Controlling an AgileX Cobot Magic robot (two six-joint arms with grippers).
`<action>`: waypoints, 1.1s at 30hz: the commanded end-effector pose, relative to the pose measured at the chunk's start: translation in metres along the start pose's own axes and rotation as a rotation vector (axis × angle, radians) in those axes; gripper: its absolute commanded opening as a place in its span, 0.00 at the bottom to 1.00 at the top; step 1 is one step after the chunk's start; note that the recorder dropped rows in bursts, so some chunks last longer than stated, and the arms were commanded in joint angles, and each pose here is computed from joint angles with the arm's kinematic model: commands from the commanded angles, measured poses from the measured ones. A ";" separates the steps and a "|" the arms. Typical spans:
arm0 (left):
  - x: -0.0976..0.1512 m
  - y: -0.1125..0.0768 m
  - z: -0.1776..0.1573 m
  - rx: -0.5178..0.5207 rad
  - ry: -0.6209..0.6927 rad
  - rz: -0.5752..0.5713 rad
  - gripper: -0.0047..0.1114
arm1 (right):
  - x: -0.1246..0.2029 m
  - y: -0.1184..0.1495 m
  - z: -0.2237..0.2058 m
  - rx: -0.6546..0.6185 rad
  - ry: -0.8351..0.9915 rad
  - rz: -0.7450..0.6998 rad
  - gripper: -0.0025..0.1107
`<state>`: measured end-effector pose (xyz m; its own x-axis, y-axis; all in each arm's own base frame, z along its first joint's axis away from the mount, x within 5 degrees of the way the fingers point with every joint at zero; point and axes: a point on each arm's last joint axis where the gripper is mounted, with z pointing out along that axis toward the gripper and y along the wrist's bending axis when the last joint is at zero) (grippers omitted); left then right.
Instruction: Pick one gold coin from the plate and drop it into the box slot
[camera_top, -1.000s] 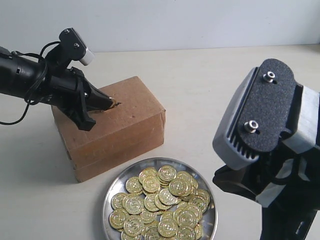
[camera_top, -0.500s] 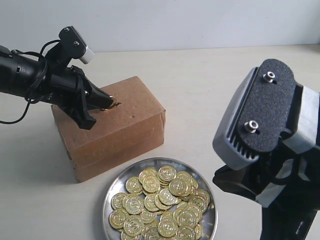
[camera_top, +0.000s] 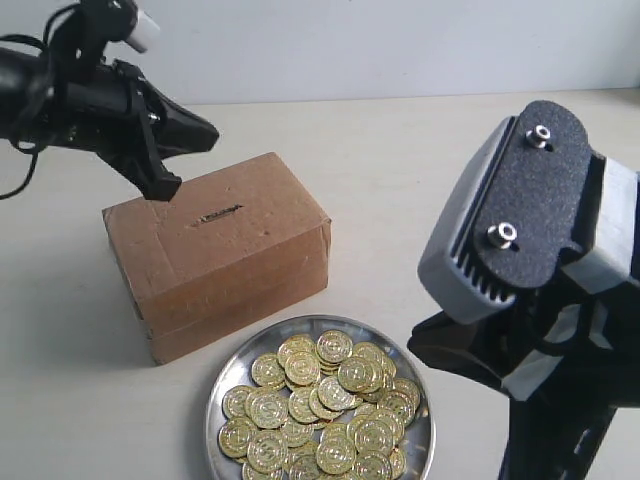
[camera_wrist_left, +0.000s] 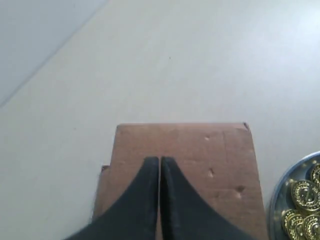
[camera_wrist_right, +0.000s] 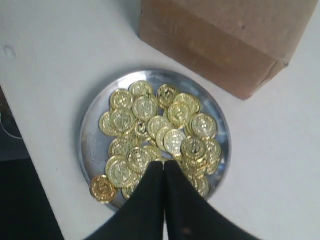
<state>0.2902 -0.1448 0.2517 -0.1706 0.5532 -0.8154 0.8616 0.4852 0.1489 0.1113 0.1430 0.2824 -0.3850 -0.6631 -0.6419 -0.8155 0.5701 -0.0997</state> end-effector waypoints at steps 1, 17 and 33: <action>-0.029 -0.006 -0.037 -0.058 -0.108 -0.006 0.04 | -0.014 0.000 -0.002 0.006 -0.172 -0.010 0.02; -0.061 -0.024 -0.096 -0.147 -0.259 0.073 0.04 | -0.025 0.000 -0.005 0.005 -0.293 -0.009 0.02; -0.070 -0.052 -0.146 -0.219 -0.370 0.149 0.04 | -0.018 -0.018 -0.044 0.046 -0.435 0.170 0.02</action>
<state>0.2054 -0.1162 0.3715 0.1203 0.3935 -0.9114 0.7576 0.5568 0.3404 0.1155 0.1383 0.3185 -0.2721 -0.3964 -0.8768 -0.7751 0.6303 -0.0444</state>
